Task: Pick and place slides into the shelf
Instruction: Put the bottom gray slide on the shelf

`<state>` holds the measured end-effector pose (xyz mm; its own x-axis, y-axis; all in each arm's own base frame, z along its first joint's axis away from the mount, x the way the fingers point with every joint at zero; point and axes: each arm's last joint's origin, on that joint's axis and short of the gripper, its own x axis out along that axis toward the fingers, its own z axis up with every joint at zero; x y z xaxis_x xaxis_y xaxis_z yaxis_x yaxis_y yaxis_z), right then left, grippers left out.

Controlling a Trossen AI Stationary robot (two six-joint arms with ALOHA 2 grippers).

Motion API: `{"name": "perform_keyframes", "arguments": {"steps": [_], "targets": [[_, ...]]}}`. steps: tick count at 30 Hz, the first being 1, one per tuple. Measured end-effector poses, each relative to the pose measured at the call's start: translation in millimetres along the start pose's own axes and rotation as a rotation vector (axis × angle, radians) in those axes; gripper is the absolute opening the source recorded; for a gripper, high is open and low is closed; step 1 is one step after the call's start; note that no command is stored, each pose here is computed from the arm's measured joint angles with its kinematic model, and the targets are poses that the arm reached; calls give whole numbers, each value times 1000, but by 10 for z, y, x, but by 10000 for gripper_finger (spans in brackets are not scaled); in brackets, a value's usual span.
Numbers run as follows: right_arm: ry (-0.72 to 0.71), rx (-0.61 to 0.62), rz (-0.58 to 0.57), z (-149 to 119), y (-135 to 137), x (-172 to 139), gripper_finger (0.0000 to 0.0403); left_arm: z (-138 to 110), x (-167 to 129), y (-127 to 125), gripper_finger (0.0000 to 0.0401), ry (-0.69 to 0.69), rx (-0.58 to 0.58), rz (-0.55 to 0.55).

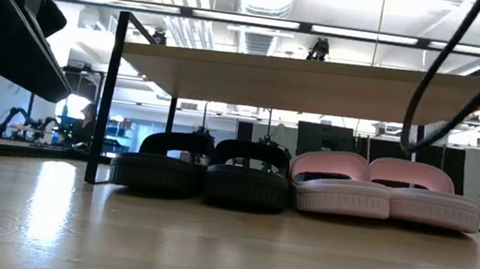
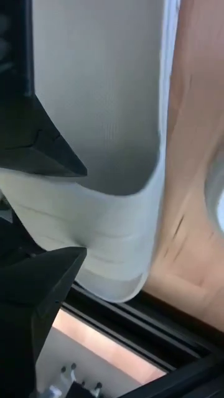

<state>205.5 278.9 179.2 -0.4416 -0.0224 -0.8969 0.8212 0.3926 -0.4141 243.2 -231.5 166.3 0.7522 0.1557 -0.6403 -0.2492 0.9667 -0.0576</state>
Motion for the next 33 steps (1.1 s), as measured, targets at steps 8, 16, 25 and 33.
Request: {"name": "perform_keyframes", "arguments": {"steps": [8, 16, 25, 33], "targets": [[36, -34, -47, -41, -46, 78, 165, 0, 0, 0, 0, 0, 1, 0], [30, -55, -41, -79, -59, 56, 38, -1, 0, 1, 0, 1, 9, 1], [-61, -165, 101, -222, -97, -165, 12, -1, 0, 1, 0, 1, 10, 1], [-586, -228, 649, -377, -472, -1089, 12, -2, -1, 1, 0, 1, 10, 1]]}}
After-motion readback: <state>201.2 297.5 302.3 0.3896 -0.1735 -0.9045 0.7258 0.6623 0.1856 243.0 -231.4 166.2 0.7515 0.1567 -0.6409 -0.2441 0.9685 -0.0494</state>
